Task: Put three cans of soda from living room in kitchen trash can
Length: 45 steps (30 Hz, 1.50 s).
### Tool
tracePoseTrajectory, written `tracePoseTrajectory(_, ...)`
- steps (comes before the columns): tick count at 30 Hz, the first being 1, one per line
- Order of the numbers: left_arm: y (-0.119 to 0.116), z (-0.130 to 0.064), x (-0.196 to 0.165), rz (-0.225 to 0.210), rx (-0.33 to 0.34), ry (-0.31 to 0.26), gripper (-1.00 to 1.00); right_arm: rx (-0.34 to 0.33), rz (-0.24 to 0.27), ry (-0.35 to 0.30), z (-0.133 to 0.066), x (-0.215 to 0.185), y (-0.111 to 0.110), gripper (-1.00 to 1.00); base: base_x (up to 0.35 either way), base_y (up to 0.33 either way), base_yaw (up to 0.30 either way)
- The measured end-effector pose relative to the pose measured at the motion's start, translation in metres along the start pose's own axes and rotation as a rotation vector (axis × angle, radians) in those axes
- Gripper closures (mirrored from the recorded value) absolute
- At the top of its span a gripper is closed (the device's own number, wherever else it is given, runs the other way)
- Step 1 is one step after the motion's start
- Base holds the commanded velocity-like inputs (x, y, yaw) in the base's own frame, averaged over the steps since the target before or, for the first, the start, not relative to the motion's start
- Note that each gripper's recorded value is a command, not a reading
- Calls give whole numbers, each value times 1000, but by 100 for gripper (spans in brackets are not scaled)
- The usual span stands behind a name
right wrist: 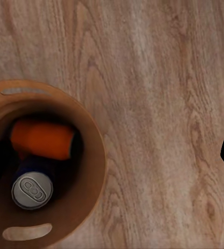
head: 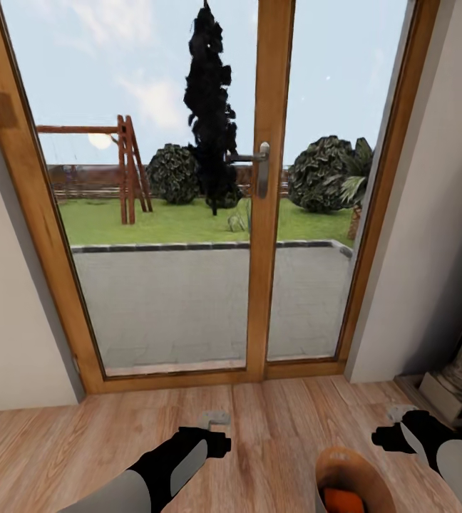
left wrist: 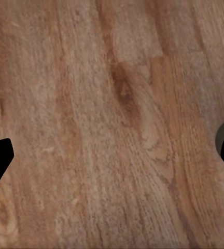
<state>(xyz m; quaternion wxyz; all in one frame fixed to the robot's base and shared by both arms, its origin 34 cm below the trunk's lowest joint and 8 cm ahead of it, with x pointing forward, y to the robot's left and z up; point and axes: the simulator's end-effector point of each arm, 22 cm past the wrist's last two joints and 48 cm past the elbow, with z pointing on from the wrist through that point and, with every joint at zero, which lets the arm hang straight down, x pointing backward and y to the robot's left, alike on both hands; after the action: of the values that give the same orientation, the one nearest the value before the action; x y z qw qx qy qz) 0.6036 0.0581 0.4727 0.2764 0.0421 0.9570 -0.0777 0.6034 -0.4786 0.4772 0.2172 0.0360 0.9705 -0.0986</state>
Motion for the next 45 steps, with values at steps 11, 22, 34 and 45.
tracePoseTrajectory(11,-3,-22,-23,2,1,-16,-100,-3,1,-32,-24,-23,-3,-100,0,0,0)
tracePoseTrajectory(22,-7,-45,-45,5,2,-33,-100,-4,1,-80,-49,-48,-8,-100,0,0,-75)
tracePoseTrajectory(34,-11,-70,-69,9,4,-51,-100,-5,5,-100,-77,-68,-13,-100,0,0,-112)
tracePoseTrajectory(45,-14,-92,-89,12,3,-67,-100,-6,8,-115,-101,-86,-17,-100,0,0,-114)
